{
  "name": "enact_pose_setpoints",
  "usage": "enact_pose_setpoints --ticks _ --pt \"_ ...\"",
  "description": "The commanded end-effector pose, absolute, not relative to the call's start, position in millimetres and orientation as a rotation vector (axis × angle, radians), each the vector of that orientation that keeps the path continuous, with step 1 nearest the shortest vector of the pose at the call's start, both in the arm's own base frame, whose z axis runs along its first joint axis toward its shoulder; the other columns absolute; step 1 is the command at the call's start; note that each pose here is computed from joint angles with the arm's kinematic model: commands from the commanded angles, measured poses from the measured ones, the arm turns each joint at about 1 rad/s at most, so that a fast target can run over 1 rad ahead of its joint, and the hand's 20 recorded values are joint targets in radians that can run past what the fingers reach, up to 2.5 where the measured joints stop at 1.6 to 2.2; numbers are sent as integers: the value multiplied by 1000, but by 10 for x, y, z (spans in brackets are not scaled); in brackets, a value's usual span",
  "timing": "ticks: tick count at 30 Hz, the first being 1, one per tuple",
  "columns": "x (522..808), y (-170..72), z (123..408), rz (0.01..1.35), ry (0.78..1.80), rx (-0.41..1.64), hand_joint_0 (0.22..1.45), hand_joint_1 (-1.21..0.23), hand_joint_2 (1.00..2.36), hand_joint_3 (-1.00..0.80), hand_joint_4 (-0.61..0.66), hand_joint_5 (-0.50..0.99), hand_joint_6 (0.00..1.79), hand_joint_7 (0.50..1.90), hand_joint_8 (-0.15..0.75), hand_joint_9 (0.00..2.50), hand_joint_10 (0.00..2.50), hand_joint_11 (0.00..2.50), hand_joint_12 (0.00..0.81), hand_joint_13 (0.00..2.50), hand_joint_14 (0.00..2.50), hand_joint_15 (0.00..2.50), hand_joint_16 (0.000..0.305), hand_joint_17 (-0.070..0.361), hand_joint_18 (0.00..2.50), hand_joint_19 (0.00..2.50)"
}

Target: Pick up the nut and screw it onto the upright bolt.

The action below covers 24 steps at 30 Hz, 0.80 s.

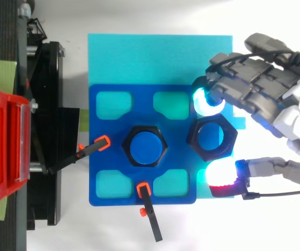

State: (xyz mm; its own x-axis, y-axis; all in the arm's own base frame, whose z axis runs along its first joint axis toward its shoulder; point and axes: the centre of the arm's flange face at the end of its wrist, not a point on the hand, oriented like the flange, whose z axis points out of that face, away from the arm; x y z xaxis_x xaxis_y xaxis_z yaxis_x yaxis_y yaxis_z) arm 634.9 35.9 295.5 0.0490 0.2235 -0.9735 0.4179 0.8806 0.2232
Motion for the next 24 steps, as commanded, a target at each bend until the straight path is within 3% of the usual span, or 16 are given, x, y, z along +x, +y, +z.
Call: enact_pose_setpoints --ticks 1,12,18,24 --pt "6338 295 3084 -147 1536 518 541 -681 1000 -500 223 -130 501 1271 290 644 4 135 360 533 0 20 48 108 557 211" --pt "6555 123 3450 -67 1502 489 541 -679 1000 -500 226 -128 501 1273 292 649 4 139 358 539 0 31 48 108 560 210" --pt "6753 81 3671 53 1368 465 540 -678 1000 -500 233 -128 501 1274 293 656 4 144 359 543 0 27 48 107 561 221" --pt "6812 76 3675 59 1340 442 540 -676 1000 -500 232 -127 501 1271 293 657 6 136 358 551 0 33 48 107 564 224"
